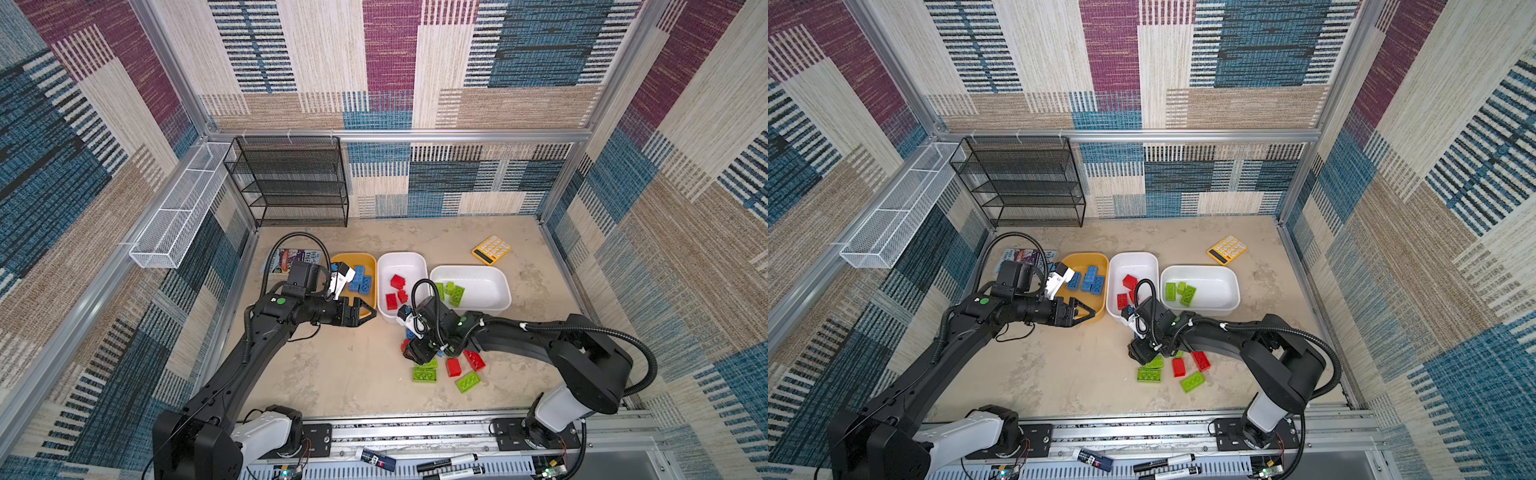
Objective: Sort the legos into containers by color
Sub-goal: 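Grasp a red brick from the pile with the right gripper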
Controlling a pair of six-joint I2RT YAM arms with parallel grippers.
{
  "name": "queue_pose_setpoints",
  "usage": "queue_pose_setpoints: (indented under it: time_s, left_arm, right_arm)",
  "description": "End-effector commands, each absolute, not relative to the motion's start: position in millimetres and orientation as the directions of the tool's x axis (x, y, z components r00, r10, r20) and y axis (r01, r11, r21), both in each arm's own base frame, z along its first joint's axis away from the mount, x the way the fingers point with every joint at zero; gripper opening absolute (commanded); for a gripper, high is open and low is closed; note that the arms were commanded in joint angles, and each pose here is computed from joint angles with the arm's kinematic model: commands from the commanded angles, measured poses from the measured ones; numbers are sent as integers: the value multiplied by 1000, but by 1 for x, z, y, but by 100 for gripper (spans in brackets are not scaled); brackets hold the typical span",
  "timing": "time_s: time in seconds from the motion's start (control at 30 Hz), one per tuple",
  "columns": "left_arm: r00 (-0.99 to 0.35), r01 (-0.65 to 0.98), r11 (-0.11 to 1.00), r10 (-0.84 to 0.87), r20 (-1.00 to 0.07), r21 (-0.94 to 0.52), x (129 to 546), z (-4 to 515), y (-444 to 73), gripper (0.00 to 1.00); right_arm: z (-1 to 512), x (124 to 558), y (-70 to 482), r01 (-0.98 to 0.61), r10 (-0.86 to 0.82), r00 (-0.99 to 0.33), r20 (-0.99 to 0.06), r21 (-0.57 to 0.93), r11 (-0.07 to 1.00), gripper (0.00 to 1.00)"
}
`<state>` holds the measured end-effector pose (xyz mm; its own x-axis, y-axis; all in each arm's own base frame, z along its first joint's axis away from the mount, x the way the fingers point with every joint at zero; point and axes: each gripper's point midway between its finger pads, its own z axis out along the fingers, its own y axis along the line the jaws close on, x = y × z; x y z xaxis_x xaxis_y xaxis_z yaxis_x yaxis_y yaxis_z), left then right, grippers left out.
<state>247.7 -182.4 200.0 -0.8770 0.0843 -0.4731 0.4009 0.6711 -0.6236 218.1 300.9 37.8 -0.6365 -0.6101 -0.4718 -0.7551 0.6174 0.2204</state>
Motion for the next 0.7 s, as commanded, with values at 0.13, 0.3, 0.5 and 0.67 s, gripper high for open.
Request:
queue_pose_setpoints:
  time_s: [0.13, 0.3, 0.5, 0.67]
  left_arm:
    - [-875, 403, 674, 87, -476, -619, 243, 200, -179, 91]
    - [-877, 401, 680, 92, -471, -614, 242, 198, -177, 91]
    - [-876, 400, 685, 91, -474, -609, 243, 202, -175, 91]
    - [-863, 412, 685, 82, -498, -601, 247, 220, -171, 91]
  right_arm:
    - [30, 221, 313, -802, -667, -570, -480, 149, 579, 53]
    - [28, 218, 310, -809, -689, -557, -464, 116, 576, 34]
    - [65, 219, 321, -809, -639, -547, -541, 147, 569, 28]
    - [125, 230, 321, -808, -591, -505, -629, 105, 580, 27]
